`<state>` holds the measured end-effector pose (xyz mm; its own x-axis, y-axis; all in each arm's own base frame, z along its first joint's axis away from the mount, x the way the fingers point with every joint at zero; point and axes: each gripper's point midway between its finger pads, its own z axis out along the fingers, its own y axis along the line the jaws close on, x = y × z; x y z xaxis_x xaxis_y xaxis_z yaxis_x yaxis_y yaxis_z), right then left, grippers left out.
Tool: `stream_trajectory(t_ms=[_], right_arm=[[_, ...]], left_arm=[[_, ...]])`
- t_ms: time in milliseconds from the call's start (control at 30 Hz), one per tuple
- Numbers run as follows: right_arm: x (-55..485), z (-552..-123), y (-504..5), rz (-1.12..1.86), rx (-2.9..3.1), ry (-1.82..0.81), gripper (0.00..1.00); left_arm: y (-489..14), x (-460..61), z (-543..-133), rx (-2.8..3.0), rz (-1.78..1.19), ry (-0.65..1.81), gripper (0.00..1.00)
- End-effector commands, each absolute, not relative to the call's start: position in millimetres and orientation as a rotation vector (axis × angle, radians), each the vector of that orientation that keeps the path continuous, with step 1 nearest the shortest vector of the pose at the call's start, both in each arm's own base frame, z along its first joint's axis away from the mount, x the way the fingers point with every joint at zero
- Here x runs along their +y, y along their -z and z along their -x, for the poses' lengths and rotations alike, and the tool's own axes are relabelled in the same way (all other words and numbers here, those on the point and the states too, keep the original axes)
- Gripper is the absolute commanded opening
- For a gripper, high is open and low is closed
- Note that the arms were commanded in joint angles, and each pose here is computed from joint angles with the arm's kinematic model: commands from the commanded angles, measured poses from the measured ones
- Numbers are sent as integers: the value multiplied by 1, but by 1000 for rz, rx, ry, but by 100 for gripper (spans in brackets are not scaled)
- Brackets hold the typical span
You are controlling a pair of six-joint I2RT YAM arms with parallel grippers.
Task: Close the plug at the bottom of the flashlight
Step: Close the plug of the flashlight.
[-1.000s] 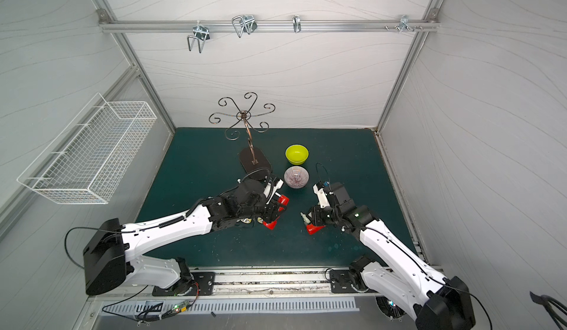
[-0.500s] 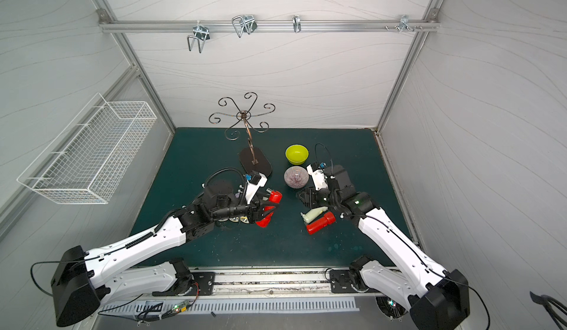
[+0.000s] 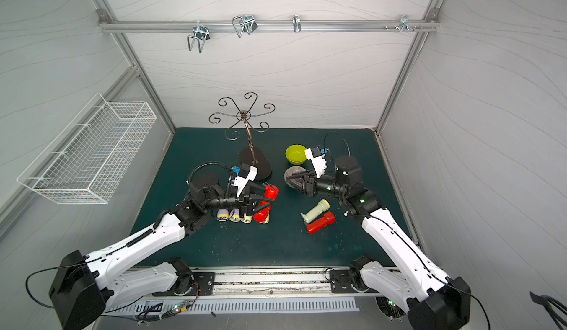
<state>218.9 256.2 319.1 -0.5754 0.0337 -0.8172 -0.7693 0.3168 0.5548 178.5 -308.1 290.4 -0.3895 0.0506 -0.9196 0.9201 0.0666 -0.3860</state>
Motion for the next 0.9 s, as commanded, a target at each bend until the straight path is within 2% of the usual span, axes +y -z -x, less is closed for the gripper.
stream_trajectory(t_ms=[0, 300, 367, 533, 633, 767, 867], right_arm=[[263, -199, -359, 760, 1609, -1497, 45], [268, -176, -377, 904, 1510, -1626, 46], [267, -176, -377, 911, 1512, -1614, 47], [269, -184, -367, 904, 1607, -1474, 36], [270, -192, -361, 861, 1709, -1346, 30], [279, -194, -354, 898, 1795, -1186, 28], [283, -191, -348, 921, 1809, -1149, 27]], left_arm=[[-325, -309, -159, 1365, -1136, 1481, 11], [-346, -305, -163, 1250, -1195, 1584, 5], [-351, -305, -163, 1224, -1215, 1583, 1], [-356, -305, -158, 1198, -1283, 1590, 0], [-345, -304, -164, 1275, -1275, 1496, 0], [-340, -295, -169, 1264, -1268, 1378, 0], [-349, -285, -187, 1288, -1197, 1310, 0]])
